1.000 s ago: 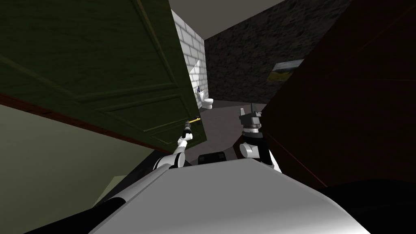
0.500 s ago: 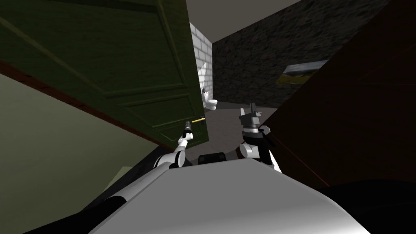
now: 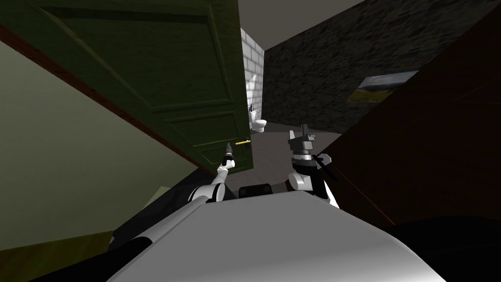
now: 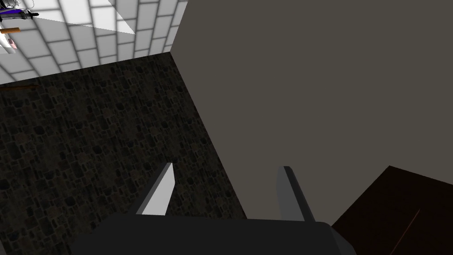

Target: Push the door open

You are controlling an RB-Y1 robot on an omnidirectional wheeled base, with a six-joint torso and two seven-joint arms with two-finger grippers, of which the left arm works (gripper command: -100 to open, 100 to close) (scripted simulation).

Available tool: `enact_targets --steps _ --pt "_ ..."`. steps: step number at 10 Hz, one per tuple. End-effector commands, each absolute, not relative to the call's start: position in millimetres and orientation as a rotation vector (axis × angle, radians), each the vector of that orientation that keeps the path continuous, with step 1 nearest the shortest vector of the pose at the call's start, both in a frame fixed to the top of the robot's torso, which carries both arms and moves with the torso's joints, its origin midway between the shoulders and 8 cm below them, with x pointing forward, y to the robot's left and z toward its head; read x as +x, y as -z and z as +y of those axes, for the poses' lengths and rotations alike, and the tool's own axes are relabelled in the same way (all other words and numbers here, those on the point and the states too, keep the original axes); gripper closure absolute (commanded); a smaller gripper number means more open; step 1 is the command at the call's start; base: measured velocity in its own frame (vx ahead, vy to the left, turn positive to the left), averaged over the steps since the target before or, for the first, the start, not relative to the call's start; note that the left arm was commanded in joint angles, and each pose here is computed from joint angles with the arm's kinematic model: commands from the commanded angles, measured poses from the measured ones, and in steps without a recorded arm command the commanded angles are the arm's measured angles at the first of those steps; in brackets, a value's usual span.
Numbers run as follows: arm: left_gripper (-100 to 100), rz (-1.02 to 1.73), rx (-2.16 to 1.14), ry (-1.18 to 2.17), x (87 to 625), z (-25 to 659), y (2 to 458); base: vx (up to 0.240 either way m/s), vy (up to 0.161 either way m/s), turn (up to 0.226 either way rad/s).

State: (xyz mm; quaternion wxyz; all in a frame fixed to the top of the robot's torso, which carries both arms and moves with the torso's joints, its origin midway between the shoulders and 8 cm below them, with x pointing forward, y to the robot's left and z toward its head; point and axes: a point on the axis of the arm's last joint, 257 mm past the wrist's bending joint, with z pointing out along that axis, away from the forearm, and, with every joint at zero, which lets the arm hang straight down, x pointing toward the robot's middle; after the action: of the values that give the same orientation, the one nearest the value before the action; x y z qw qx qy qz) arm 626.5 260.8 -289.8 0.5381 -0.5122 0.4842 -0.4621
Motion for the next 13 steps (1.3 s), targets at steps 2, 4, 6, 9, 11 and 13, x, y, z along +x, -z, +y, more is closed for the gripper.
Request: enact_targets --steps 2,4,6,9,11,13 --pt "-100 1.168 -1.210 1.124 627 235 290 -0.056 -0.073 0.179" --pt "-100 1.181 -1.208 1.147 627 212 291 -0.062 -0.092 0.136" --pt "-100 1.181 -1.208 1.147 627 212 291 -0.044 -0.071 0.018" --pt "-100 1.197 -1.212 1.182 624 179 292 -0.080 -0.112 0.097" --pt "-100 1.197 -1.212 1.182 624 179 292 -0.046 -0.096 0.015" --pt "-100 1.202 -1.214 1.197 623 167 292 -0.066 -0.141 0.044"
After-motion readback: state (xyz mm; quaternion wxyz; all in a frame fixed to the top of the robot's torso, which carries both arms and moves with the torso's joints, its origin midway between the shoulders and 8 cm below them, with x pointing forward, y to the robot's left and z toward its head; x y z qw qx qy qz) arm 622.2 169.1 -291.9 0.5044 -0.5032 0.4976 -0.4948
